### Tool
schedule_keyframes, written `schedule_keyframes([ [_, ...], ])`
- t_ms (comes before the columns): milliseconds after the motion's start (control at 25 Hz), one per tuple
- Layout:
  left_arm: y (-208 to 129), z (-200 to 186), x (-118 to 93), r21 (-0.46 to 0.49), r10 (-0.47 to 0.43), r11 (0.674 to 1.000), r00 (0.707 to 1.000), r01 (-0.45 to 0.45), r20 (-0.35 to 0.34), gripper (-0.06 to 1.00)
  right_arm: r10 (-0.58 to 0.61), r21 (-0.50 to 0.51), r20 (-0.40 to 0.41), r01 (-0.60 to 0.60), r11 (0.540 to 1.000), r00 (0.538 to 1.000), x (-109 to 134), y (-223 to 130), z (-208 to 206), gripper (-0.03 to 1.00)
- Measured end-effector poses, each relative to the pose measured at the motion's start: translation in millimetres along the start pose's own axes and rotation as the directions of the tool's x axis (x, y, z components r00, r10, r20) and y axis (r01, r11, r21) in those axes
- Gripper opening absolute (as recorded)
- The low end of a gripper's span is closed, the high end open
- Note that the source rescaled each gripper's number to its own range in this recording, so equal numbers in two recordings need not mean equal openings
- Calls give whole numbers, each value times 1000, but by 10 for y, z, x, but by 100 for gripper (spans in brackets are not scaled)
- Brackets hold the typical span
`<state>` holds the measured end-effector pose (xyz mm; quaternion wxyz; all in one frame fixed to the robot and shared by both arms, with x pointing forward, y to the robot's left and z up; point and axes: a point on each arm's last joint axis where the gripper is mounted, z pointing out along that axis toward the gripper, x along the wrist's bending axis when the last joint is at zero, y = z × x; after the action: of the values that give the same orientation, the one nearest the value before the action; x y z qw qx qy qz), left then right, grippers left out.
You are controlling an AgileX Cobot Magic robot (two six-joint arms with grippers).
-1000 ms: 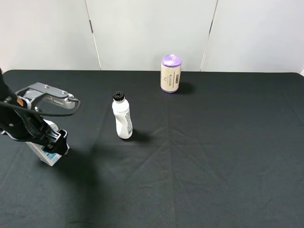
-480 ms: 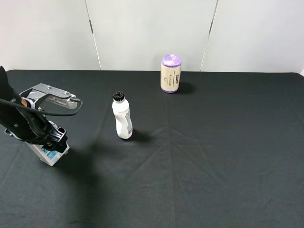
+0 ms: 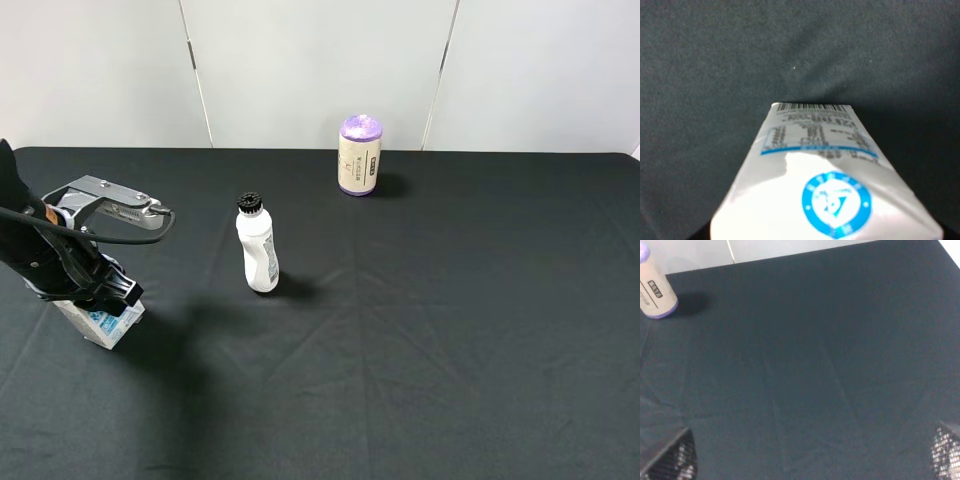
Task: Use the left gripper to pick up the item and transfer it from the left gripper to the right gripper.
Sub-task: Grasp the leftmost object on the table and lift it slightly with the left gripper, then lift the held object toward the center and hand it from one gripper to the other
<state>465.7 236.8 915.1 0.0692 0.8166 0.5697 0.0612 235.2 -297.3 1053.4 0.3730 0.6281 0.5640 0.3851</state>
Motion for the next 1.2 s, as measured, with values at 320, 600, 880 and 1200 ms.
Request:
schedule_keyframes([
  [320, 0, 0, 0, 0, 0, 1000, 1000, 0, 0, 0, 0, 0, 0, 0, 1000, 1000, 0, 0, 0, 100],
  [600, 0, 0, 0, 0, 0, 1000, 1000, 0, 0, 0, 0, 0, 0, 0, 1000, 1000, 0, 0, 0, 100],
  [880, 45, -69, 5, 59, 0, 998, 1000, 0, 3, 0, 0, 0, 0, 0, 1000, 1000, 0, 0, 0, 100],
  [1200, 140, -333, 15, 44, -3, 999, 1000, 3, 0, 0, 0, 0, 0, 0, 1000, 1000, 0, 0, 0, 100],
])
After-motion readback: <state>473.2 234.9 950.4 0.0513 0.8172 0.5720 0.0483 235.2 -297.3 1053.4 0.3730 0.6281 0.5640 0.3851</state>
